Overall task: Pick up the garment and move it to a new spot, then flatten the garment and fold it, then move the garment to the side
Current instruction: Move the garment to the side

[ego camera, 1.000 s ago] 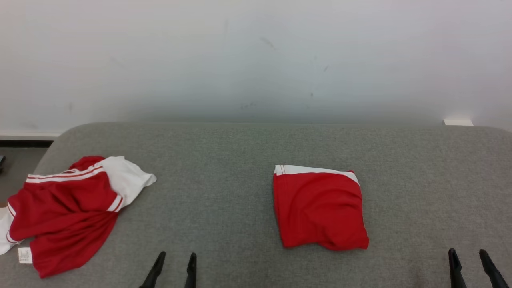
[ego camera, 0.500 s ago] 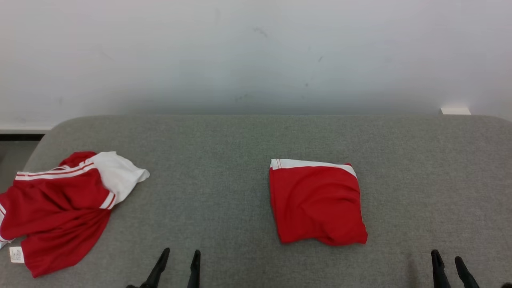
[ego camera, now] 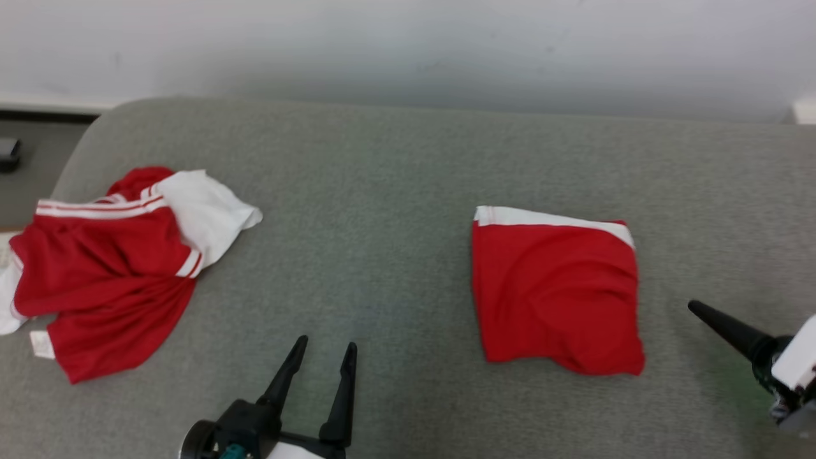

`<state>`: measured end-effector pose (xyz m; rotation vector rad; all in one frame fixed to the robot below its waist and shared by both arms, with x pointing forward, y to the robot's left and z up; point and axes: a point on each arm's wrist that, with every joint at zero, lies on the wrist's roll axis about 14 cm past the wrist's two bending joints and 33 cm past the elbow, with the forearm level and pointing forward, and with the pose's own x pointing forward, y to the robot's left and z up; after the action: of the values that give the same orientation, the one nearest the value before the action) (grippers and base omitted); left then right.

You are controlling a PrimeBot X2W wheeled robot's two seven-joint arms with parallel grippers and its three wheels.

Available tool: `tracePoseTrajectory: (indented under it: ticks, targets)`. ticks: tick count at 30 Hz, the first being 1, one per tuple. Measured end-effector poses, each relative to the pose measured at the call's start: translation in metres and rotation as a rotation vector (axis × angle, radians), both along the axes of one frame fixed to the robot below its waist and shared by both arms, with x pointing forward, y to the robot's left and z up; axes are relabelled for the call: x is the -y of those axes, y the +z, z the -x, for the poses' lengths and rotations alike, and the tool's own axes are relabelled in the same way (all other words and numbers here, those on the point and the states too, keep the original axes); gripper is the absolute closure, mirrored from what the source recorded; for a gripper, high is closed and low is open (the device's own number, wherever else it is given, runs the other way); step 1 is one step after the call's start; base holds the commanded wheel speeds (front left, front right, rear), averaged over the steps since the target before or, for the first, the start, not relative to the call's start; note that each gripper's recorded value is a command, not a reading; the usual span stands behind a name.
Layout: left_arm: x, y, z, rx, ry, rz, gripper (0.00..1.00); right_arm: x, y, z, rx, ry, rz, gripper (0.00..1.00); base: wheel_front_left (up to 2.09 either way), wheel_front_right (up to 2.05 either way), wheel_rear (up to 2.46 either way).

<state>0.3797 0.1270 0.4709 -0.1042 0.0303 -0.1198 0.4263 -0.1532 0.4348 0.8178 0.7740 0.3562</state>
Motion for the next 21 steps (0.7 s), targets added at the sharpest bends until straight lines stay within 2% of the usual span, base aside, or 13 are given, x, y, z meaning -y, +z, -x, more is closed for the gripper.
tracePoseTrajectory:
  ticks: [5, 13, 14, 15, 18, 21]
  targets:
    - [-0.013, -0.009, -0.006, -0.027, 0.047, -0.009, 0.0, -0.034, -0.013, -0.027, -0.07, 0.119, -0.029, 0.0, 0.0, 0.0, 0.0]
    - [-0.037, -0.017, -0.003, -0.06, 0.129, -0.018, 0.0, -0.107, -0.025, -0.037, -0.121, 0.298, -0.095, 0.0, 0.0, 0.0, 0.0]
    - [-0.038, -0.018, -0.002, -0.062, 0.135, -0.019, 0.0, -0.114, -0.024, -0.036, -0.12, 0.312, -0.107, 0.41, 0.0, 0.0, 0.0]
    - [-0.04, -0.018, -0.002, -0.063, 0.142, -0.021, 0.0, -0.12, -0.023, -0.035, -0.118, 0.326, -0.118, 1.0, 0.0, 0.0, 0.0]
    - [-0.04, -0.016, -0.003, -0.055, 0.143, -0.021, 0.0, -0.125, -0.019, -0.03, -0.113, 0.348, -0.12, 1.0, 0.0, 0.0, 0.0]
    - [-0.035, -0.016, -0.008, -0.051, 0.129, -0.019, 0.0, -0.113, -0.02, -0.028, -0.115, 0.333, -0.097, 1.0, 0.0, 0.0, 0.0]
